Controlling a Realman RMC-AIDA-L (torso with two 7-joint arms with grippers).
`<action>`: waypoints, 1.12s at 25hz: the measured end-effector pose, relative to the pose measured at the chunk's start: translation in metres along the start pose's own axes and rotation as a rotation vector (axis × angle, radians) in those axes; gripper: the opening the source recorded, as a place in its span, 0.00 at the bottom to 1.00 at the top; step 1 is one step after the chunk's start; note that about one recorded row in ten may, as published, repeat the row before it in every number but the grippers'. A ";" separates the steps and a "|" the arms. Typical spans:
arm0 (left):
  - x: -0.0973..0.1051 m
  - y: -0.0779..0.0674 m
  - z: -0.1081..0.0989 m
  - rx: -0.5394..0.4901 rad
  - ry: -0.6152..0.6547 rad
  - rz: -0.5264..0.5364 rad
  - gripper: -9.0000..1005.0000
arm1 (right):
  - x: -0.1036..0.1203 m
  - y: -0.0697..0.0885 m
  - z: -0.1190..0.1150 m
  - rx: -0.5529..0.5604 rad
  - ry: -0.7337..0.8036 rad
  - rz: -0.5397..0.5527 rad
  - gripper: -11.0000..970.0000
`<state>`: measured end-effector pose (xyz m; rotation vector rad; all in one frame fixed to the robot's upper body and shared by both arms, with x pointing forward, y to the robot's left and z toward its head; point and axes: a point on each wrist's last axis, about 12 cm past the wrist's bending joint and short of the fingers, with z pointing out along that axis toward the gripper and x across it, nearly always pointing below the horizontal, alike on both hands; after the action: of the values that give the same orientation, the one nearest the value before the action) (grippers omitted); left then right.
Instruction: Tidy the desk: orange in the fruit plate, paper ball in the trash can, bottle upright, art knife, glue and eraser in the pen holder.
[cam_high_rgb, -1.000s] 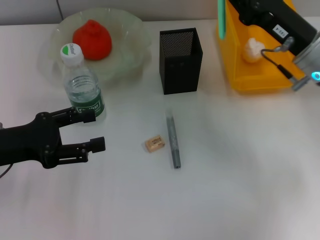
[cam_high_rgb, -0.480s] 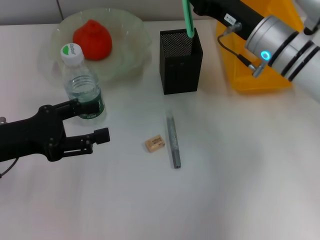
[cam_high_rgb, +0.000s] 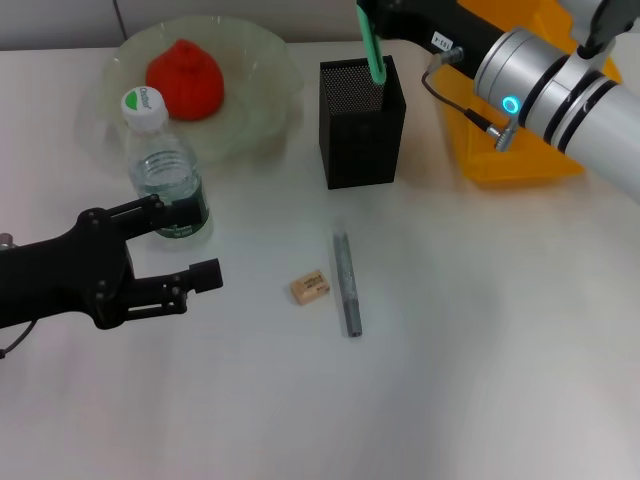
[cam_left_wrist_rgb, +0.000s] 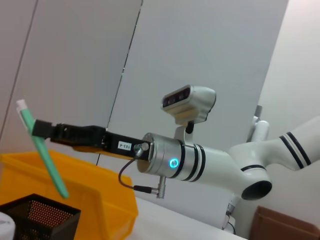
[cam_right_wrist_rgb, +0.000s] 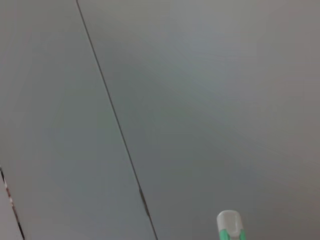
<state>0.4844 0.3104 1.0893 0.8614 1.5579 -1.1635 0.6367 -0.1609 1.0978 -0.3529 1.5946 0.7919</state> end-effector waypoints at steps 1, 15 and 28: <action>0.000 0.000 0.000 0.000 0.000 0.000 0.84 | 0.001 0.000 0.000 -0.003 0.007 -0.004 0.18; 0.001 0.003 -0.006 -0.033 0.013 0.022 0.84 | 0.015 0.006 -0.011 -0.045 0.036 0.014 0.37; 0.002 0.003 0.006 0.046 0.102 0.037 0.84 | -0.001 -0.002 -0.103 -0.330 -0.087 -0.076 0.71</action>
<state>0.4877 0.3054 1.0859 0.9901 1.5957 -1.1481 0.5611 -0.2309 1.0986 -0.6042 1.3606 0.9998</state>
